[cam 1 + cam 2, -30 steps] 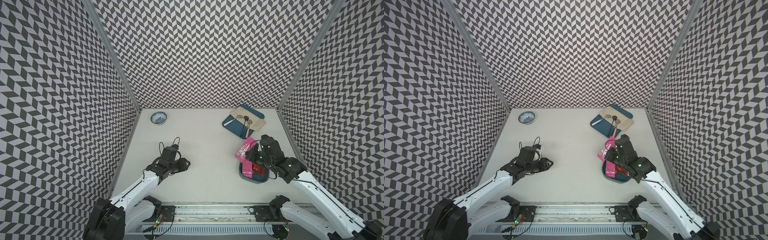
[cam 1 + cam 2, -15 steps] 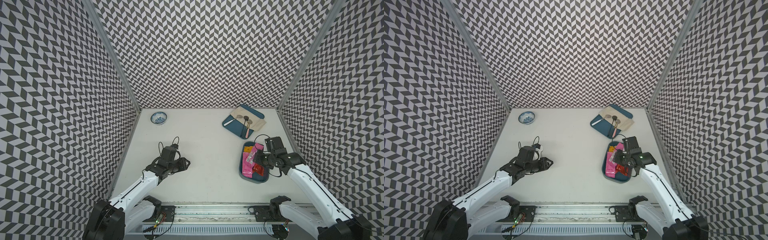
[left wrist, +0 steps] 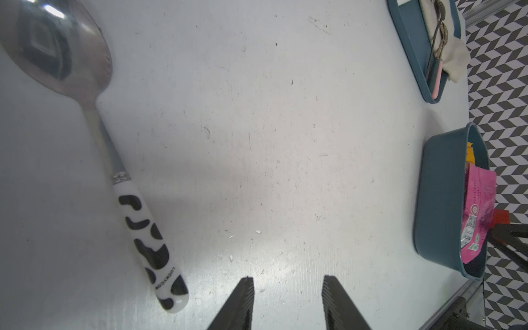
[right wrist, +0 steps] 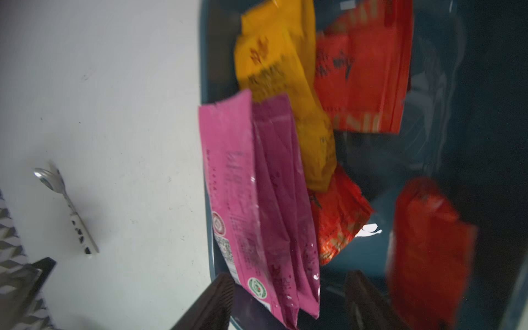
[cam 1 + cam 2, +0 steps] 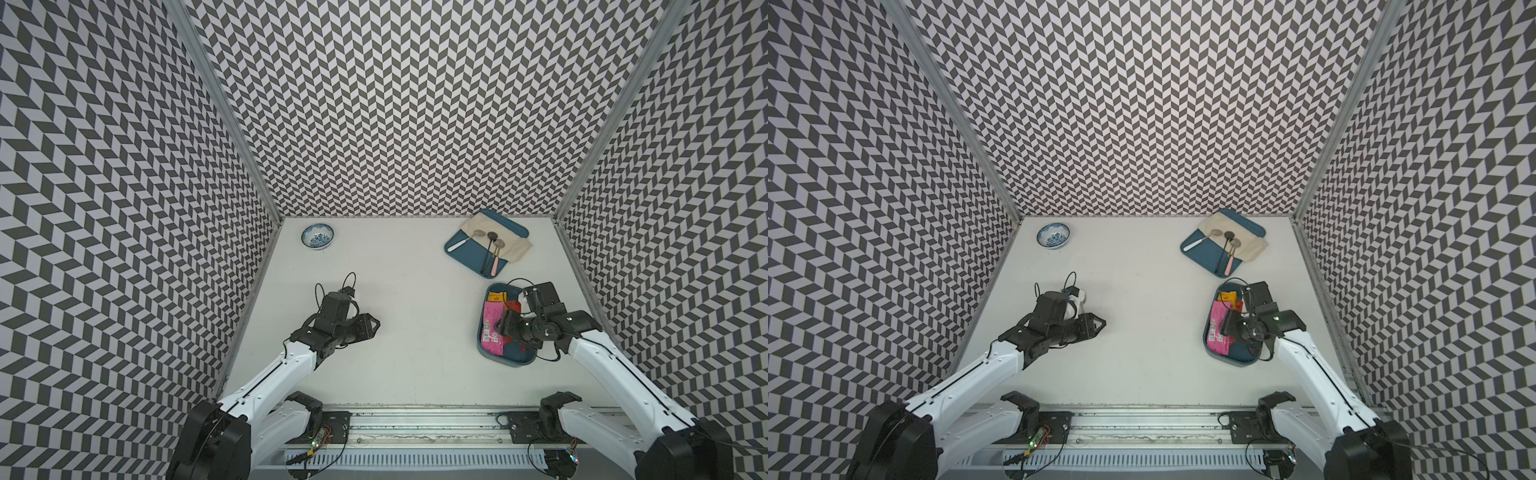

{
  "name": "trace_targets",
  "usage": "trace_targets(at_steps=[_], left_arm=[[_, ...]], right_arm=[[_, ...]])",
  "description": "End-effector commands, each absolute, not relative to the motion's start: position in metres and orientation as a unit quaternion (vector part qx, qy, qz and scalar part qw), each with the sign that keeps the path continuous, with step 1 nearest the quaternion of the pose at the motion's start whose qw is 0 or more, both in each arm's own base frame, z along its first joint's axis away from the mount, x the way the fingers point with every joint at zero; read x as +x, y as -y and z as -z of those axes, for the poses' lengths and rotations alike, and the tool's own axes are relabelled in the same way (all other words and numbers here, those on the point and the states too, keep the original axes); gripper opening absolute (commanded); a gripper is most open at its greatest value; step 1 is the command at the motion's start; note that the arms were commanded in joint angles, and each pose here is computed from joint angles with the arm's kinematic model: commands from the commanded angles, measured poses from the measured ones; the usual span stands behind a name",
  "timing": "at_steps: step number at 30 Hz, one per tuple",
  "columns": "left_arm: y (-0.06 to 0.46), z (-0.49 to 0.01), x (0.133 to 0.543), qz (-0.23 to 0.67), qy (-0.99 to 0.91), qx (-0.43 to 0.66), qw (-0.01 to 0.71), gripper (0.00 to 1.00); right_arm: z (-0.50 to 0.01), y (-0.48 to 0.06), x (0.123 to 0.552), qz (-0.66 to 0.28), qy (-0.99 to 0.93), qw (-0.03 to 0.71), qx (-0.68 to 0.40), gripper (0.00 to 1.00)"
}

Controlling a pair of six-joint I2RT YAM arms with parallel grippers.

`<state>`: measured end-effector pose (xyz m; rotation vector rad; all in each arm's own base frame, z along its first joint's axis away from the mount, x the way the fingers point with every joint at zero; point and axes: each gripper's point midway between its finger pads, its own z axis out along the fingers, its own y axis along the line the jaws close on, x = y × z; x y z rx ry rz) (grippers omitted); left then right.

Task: Put the tea bags into the storage box
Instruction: Place the tea bag in the storage box, then reset both arms

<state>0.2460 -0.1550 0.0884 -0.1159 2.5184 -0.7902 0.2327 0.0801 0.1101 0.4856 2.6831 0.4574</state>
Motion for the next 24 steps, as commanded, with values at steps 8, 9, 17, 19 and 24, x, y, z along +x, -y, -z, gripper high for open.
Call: trace_targets(at_steps=[8,9,17,19,24], left_arm=[[0.129,-0.148,0.318,0.219,-0.902,-0.040,0.370,1.00],[0.120,-0.153,0.327,0.202,-0.897,-0.041,0.392,1.00],[0.042,-0.163,0.388,0.109,-0.859,-0.043,0.498,1.00],[0.020,-0.157,0.395,0.071,-0.844,-0.055,0.529,1.00],[0.001,-0.168,0.398,0.040,-0.788,-0.048,0.612,1.00]], right_arm=[[-0.191,-0.049,0.344,-0.072,-0.884,0.443,0.129,0.76],[-0.193,-0.049,0.353,-0.066,-0.873,0.470,0.108,0.76],[-0.211,-0.005,0.383,-0.020,-0.749,0.657,0.087,0.76],[-0.194,0.003,0.388,-0.013,-0.761,0.642,0.091,0.75],[-0.183,-0.001,0.381,-0.017,-0.740,0.669,0.061,0.75]])
